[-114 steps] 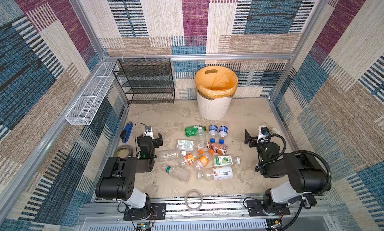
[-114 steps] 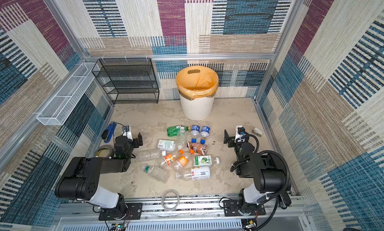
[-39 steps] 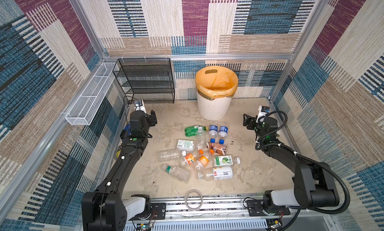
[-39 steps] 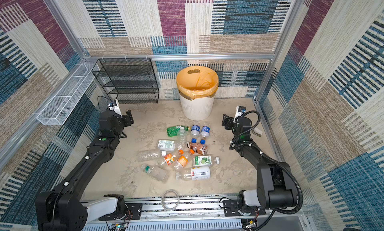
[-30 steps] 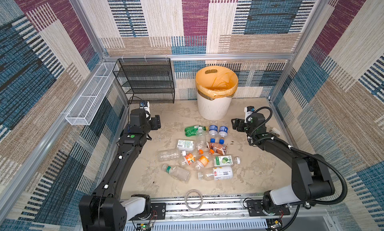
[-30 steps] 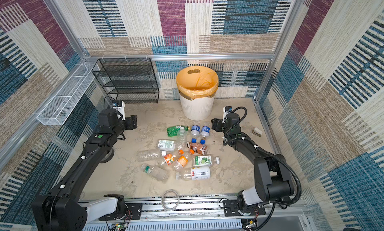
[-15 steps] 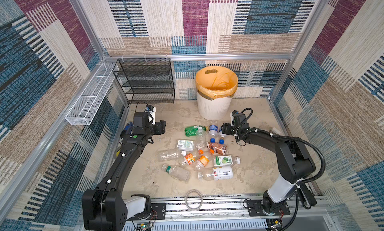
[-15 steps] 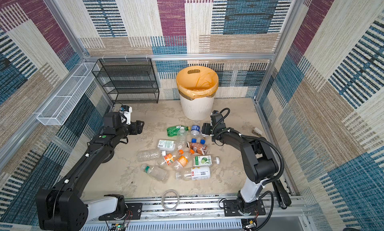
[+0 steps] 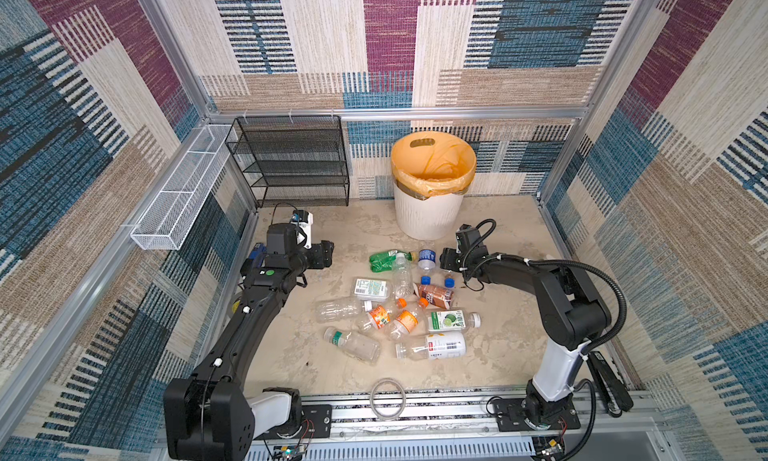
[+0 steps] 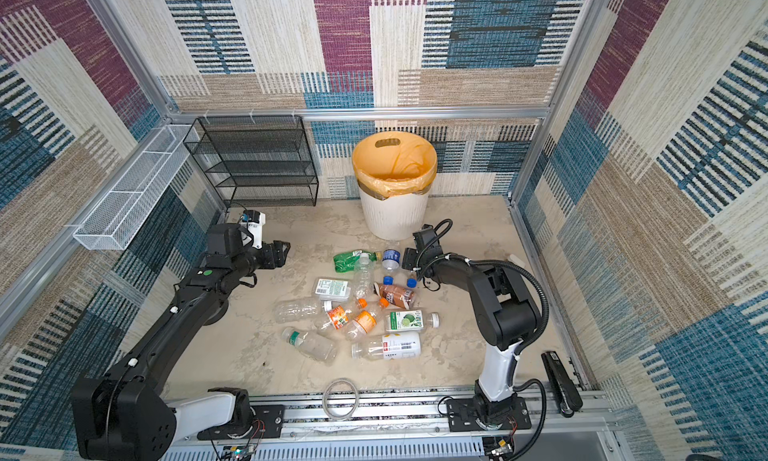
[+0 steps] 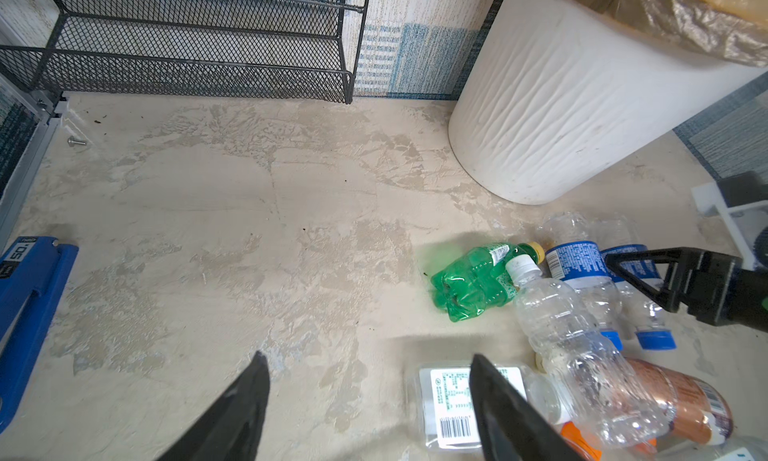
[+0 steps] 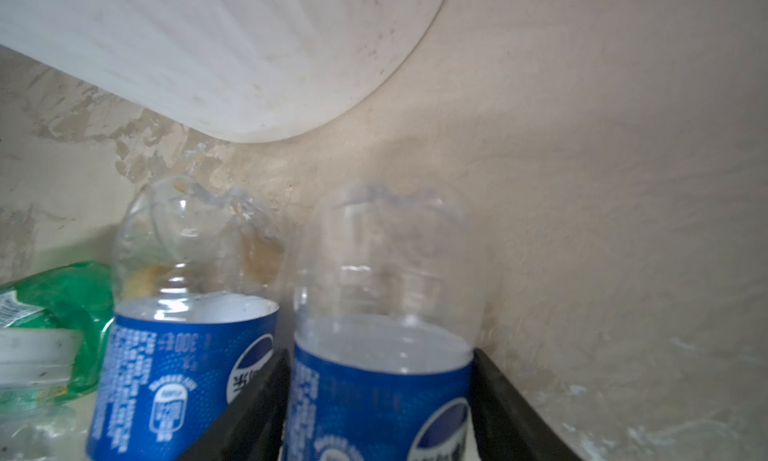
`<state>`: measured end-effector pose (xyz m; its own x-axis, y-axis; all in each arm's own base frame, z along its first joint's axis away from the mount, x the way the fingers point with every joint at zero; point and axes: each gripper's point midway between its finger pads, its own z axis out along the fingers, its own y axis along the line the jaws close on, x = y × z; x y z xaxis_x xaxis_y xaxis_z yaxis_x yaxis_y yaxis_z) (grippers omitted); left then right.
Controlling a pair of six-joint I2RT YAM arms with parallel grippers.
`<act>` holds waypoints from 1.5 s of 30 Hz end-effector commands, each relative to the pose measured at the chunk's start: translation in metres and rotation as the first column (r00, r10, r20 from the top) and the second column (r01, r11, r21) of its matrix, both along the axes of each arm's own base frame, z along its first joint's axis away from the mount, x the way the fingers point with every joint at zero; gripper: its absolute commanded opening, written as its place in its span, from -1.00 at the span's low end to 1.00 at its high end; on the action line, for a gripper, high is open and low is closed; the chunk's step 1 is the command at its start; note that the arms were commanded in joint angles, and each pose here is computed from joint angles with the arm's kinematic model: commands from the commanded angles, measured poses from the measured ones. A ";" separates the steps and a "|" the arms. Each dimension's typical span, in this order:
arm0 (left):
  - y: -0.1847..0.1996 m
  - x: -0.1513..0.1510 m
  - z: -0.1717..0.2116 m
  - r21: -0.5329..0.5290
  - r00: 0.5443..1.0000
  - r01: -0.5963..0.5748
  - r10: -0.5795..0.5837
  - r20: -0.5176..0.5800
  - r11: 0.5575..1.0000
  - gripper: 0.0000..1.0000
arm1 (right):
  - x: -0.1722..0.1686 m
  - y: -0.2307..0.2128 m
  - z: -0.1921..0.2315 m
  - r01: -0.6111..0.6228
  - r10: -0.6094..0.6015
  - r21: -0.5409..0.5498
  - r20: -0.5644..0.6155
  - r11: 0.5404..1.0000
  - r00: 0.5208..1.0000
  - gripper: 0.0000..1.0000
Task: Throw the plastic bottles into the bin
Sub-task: 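Close right gripper around a blue-label Pepsi bottle, then lift the blue-label bottle high with the right gripper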
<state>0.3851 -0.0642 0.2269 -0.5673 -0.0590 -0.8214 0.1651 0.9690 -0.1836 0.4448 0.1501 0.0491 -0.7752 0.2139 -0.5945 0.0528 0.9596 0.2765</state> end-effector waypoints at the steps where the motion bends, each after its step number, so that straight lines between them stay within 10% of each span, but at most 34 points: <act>1: -0.003 0.001 0.009 -0.026 1.000 0.005 -0.005 0.020 1.000 0.52 | 0.006 0.003 0.002 0.015 -0.015 0.022 0.015 1.000 1.000 0.30; 17: -0.004 0.002 0.003 -0.026 1.000 0.009 -0.009 0.007 1.000 0.49 | 0.006 0.004 0.052 -0.048 0.044 0.031 0.128 0.998 0.991 -0.03; 27: -0.005 0.003 -0.001 -0.030 1.000 0.011 -0.011 -0.005 0.999 0.46 | -0.003 -0.012 0.171 -0.103 0.066 0.055 0.459 0.993 0.886 -0.05; 34: -0.008 0.003 0.000 -0.045 1.000 0.023 -0.022 0.020 0.999 0.46 | -0.056 -0.031 0.293 -0.121 0.060 0.014 0.813 0.992 0.579 -0.06; 39: -0.011 0.001 0.003 -0.053 0.998 0.025 -0.022 0.063 0.998 0.43 | -0.137 -0.048 0.389 -0.108 0.075 -0.059 0.986 0.992 0.148 -0.09; 45: -0.027 -0.006 0.004 -0.041 0.995 0.040 -0.037 0.092 0.998 0.40 | -0.200 -0.062 0.476 -0.040 0.063 -0.073 0.975 0.997 -0.214 -0.13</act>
